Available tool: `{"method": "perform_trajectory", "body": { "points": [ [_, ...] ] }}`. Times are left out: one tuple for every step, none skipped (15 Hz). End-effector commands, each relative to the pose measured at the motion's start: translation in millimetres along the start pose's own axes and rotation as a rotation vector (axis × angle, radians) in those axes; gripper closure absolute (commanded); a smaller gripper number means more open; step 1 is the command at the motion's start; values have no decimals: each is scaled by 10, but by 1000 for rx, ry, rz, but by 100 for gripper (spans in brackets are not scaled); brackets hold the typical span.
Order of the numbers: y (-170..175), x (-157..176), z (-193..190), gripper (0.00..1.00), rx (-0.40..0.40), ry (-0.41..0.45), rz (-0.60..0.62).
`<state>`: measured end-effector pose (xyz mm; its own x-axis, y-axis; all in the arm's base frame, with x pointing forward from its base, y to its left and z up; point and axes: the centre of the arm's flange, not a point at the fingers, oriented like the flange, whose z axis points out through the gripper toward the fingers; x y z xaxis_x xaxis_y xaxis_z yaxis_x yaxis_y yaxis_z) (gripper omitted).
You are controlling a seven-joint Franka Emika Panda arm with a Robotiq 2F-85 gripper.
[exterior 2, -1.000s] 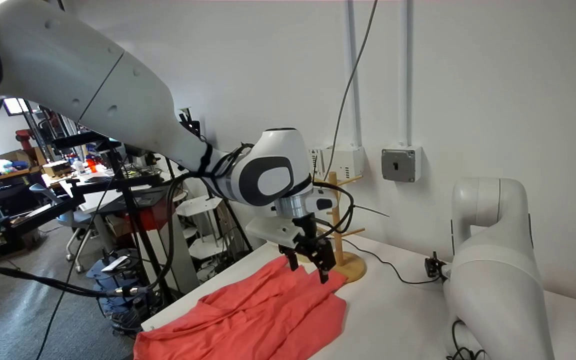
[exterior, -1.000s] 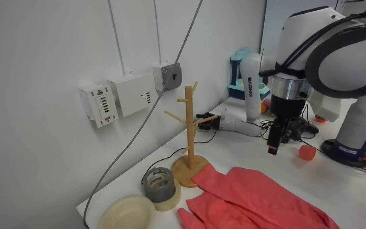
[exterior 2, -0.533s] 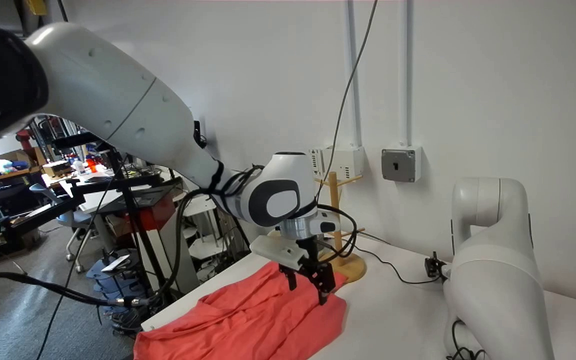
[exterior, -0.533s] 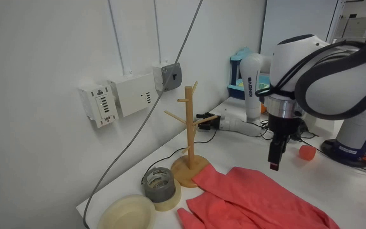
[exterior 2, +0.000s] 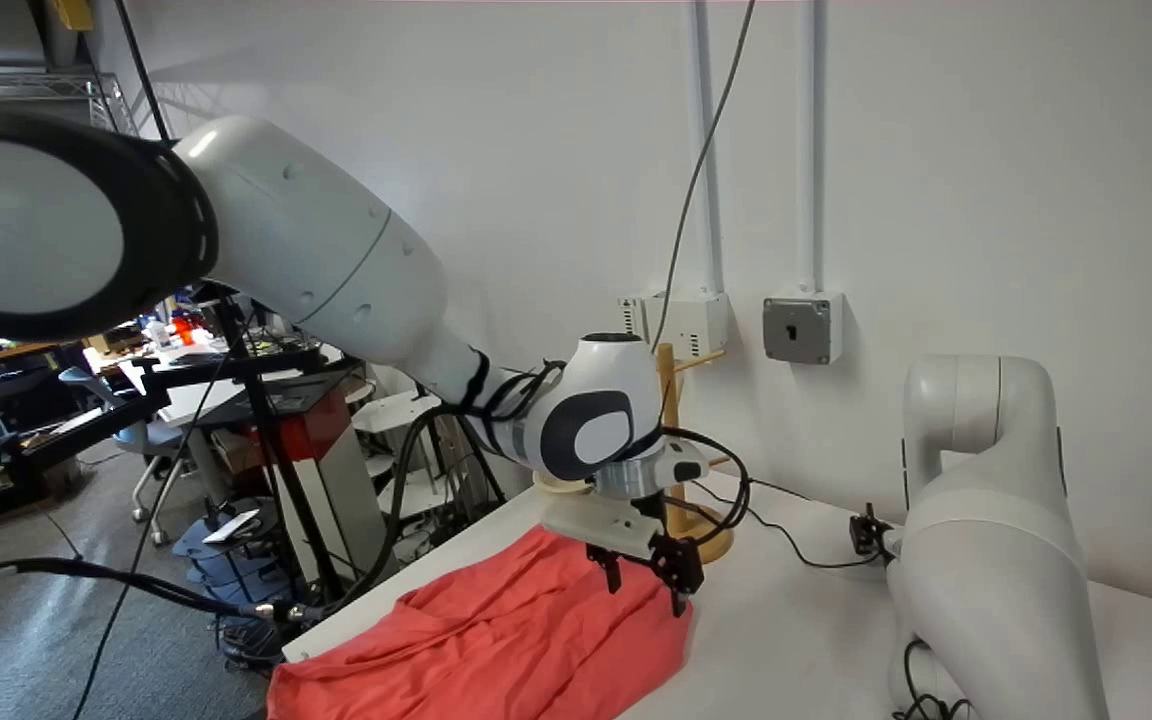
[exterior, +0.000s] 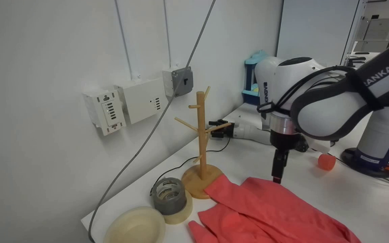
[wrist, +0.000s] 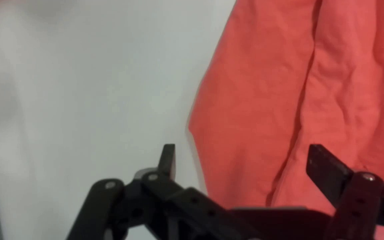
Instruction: Fold the sweatshirt down the middle and move it forward
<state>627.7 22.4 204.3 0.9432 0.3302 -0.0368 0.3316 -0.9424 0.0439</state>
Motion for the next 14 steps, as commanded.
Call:
{"method": "perform_trajectory", "body": {
  "points": [
    [176, 257, 154, 0, 17, 41, -53],
    [195, 285, 197, 0, 20, 44, -58],
    [210, 310, 244, 0, 24, 50, -58],
    [222, 335, 288, 0, 26, 56, -58],
    [226, 360, 346, 0, 28, 62, -55],
    [227, 382, 392, 0, 33, 67, -53],
    [219, 402, 451, 0, 38, 71, -48],
    [212, 417, 500, 0, 43, 74, -44],
    [203, 430, 546, 1, 48, 75, -41],
    [195, 438, 586, 3, 51, 76, -41],
    [193, 448, 625, 6, 54, 74, -38],
    [195, 455, 655, 8, 56, 72, -35],
    [202, 465, 682, 12, 58, 70, -30],
    [207, 471, 702, 20, 60, 68, -27]
  ]
}}
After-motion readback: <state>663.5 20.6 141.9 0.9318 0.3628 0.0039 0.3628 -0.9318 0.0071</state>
